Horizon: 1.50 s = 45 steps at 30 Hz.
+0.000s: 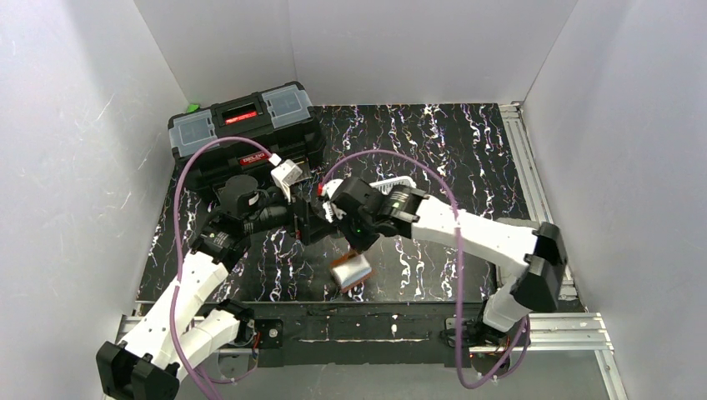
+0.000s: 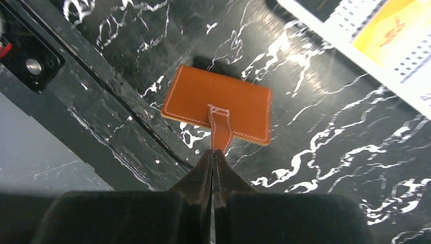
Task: Put the credit cards into the card holder
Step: Open the card holder at the center of the board.
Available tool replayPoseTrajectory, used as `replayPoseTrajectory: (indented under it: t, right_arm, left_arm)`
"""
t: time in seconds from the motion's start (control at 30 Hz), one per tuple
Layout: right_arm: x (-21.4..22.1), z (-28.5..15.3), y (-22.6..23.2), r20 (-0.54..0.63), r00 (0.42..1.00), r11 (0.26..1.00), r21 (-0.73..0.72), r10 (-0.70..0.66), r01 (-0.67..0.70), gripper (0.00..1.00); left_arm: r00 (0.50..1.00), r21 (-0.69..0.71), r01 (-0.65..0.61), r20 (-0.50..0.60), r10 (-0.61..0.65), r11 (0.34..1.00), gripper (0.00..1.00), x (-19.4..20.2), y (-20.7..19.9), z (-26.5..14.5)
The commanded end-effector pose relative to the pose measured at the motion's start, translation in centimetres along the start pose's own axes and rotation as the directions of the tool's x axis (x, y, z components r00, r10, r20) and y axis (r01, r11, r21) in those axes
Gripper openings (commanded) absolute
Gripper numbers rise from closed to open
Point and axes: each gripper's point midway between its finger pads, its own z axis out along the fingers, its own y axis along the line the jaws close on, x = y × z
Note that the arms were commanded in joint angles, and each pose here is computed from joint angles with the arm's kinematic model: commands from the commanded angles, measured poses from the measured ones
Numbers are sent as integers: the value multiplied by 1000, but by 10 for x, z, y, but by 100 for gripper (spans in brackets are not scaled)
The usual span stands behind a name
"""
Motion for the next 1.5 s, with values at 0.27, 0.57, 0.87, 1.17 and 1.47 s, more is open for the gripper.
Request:
replayPoseTrajectory:
  t: [0.27, 0.57, 0.87, 1.17, 1.47]
  right_arm:
    - [-2, 27, 47, -192, 978, 971, -204, 84, -123, 1]
    - [-31, 31, 29, -291, 862, 757, -415, 415, -505, 1]
    - [49, 87, -20, -470, 614, 589, -221, 633, -777, 1]
    - [59, 69, -22, -463, 565, 542, -197, 683, -817, 1]
    - [-22, 41, 5, -502, 586, 402, -432, 636, -807, 1]
  left_arm:
    - [935, 68, -336, -97, 342, 939, 98, 43, -10, -36]
    - [870, 329, -425, -110, 481, 844, 98, 88, -50, -65]
    - [860, 368, -402, -163, 483, 838, 90, 99, -36, -54]
    - [861, 445, -367, -170, 479, 817, 87, 99, -37, -43]
    - [818, 485, -423, -159, 553, 765, 86, 125, -36, -48]
